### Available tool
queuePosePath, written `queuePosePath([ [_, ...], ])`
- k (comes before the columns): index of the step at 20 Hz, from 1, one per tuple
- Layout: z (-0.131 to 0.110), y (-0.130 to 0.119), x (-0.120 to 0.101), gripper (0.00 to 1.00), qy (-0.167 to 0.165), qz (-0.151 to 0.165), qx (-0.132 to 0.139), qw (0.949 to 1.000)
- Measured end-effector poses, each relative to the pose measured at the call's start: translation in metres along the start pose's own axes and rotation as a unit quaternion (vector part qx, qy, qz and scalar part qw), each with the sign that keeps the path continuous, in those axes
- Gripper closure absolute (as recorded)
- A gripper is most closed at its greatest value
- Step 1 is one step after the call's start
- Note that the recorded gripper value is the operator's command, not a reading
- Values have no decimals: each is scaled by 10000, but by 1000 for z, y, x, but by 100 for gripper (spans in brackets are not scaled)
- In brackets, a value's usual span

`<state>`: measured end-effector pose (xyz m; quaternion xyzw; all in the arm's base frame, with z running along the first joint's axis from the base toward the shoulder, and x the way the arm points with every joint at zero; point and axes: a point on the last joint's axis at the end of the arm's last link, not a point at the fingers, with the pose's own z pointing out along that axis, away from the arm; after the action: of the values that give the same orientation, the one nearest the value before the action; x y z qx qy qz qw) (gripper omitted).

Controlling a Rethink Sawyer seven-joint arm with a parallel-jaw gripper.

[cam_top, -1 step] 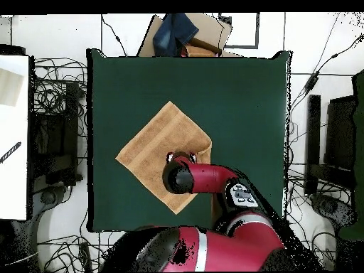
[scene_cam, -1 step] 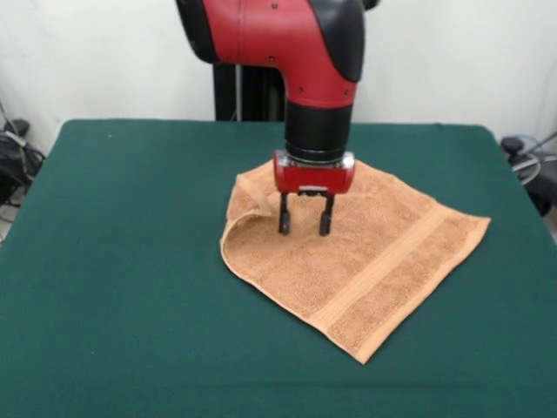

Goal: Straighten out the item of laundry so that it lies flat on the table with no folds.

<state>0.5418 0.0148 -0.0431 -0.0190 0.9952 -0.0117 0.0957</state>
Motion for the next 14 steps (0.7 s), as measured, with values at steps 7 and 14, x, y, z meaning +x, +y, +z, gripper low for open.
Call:
queuePosePath([
  [7, -8, -14, -5, 0, 40, 101, 49, 9999],
  [14, -5, -23, -1, 0, 104, 192, 49, 9997],
])
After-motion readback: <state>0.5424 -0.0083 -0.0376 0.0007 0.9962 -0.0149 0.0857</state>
